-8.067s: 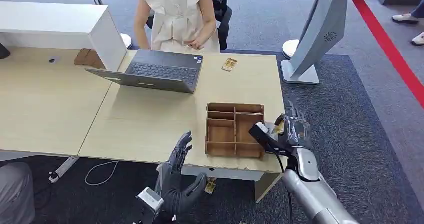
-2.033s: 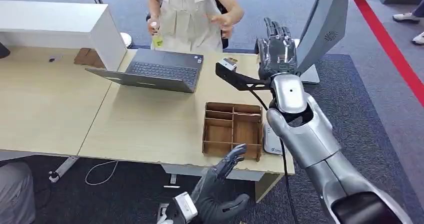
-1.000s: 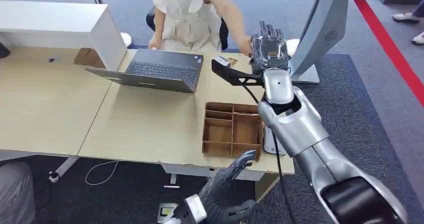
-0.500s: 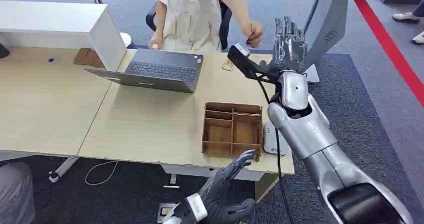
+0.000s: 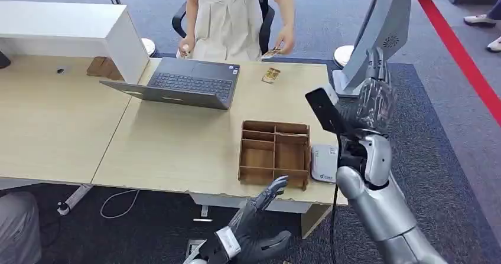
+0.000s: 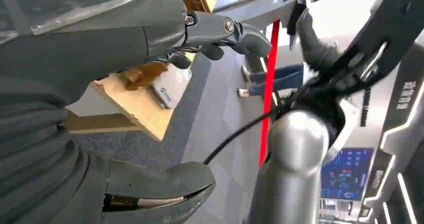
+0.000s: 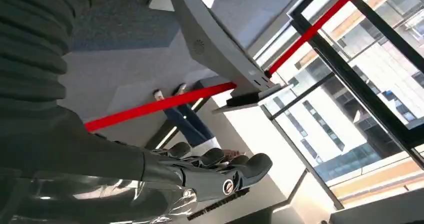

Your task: Pass the card to the sensor for recognition and then transmit it.

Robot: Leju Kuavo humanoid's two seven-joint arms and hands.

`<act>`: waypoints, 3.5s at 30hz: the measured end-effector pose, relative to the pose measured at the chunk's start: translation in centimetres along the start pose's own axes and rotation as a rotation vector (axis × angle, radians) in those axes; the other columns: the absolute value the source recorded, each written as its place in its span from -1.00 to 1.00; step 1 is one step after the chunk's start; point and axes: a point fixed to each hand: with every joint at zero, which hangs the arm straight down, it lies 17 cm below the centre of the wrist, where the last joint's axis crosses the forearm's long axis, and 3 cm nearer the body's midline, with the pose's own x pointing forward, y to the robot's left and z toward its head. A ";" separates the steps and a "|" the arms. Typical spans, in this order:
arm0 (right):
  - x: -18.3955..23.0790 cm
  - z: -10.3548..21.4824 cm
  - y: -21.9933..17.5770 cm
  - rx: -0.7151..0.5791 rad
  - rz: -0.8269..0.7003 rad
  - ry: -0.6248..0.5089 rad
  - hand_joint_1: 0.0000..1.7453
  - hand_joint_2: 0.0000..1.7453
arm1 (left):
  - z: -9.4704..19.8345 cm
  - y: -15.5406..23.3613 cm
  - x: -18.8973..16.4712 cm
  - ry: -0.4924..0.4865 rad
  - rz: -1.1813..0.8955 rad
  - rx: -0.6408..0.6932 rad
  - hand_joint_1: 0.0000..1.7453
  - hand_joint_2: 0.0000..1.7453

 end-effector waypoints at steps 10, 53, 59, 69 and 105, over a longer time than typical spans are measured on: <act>0.3 7.9 1.9 0.119 -0.001 -0.057 -1.00 1.00 | 1.5 2.1 0.5 0.004 -0.031 0.092 -1.00 1.00; 2.2 9.0 13.7 0.461 0.238 -0.225 -1.00 1.00 | 1.4 3.6 2.1 -0.067 -0.002 0.173 -1.00 1.00; 2.4 9.4 14.5 0.483 0.232 -0.222 -1.00 1.00 | 1.4 3.5 2.1 -0.071 -0.003 0.170 -1.00 1.00; 2.5 10.5 15.5 0.514 0.234 -0.218 -1.00 1.00 | 1.4 3.5 2.2 -0.078 -0.006 0.169 -1.00 1.00; -1.1 11.2 15.0 0.537 0.311 -0.172 -1.00 1.00 | 0.5 -1.1 1.4 -0.059 0.087 -0.076 -1.00 1.00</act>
